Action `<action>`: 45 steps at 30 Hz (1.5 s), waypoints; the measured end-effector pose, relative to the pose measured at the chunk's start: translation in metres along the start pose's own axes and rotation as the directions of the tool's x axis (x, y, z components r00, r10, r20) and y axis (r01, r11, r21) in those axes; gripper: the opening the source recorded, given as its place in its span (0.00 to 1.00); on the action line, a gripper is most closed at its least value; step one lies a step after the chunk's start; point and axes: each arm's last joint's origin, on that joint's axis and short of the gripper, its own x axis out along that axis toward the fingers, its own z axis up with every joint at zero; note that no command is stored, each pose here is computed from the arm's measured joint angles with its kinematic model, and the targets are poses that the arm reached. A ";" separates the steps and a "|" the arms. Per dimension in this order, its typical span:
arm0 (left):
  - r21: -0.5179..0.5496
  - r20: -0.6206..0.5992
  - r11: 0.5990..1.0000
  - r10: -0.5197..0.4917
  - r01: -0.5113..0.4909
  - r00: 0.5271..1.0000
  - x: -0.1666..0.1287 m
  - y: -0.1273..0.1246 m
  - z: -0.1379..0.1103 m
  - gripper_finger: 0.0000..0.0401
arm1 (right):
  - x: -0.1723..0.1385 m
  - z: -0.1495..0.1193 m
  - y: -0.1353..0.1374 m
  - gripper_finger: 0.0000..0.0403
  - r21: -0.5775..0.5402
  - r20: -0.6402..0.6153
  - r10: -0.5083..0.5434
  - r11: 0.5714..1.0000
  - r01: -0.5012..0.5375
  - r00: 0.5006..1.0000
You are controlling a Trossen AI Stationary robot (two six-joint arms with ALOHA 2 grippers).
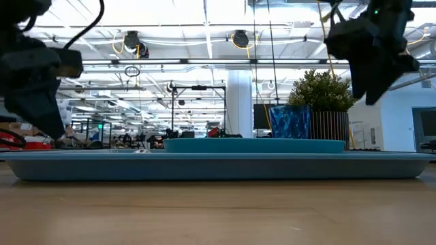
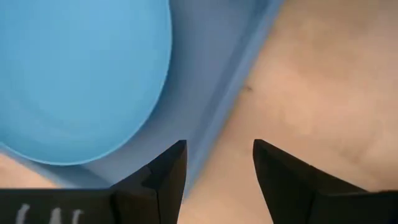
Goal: Pick and place plate/cup/fork/spoon on tray
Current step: Adjust the blue tray
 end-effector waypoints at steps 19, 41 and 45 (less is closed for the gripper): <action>-0.019 -0.110 1.000 -0.021 0.019 0.994 0.004 0.003 -0.010 0.32 | 0.057 -0.027 -0.016 0.44 0.180 -0.026 0.043 0.983 -0.038 0.999; -0.034 -0.184 0.984 0.164 -0.174 0.969 0.014 0.020 -0.021 0.30 | 0.075 -0.042 -0.024 0.04 0.053 -0.144 -0.133 0.988 0.142 0.981; 0.001 -0.211 0.987 0.156 -0.160 0.965 0.016 0.018 -0.022 0.16 | 0.078 -0.044 -0.022 0.02 0.020 -0.182 -0.129 0.991 0.135 0.975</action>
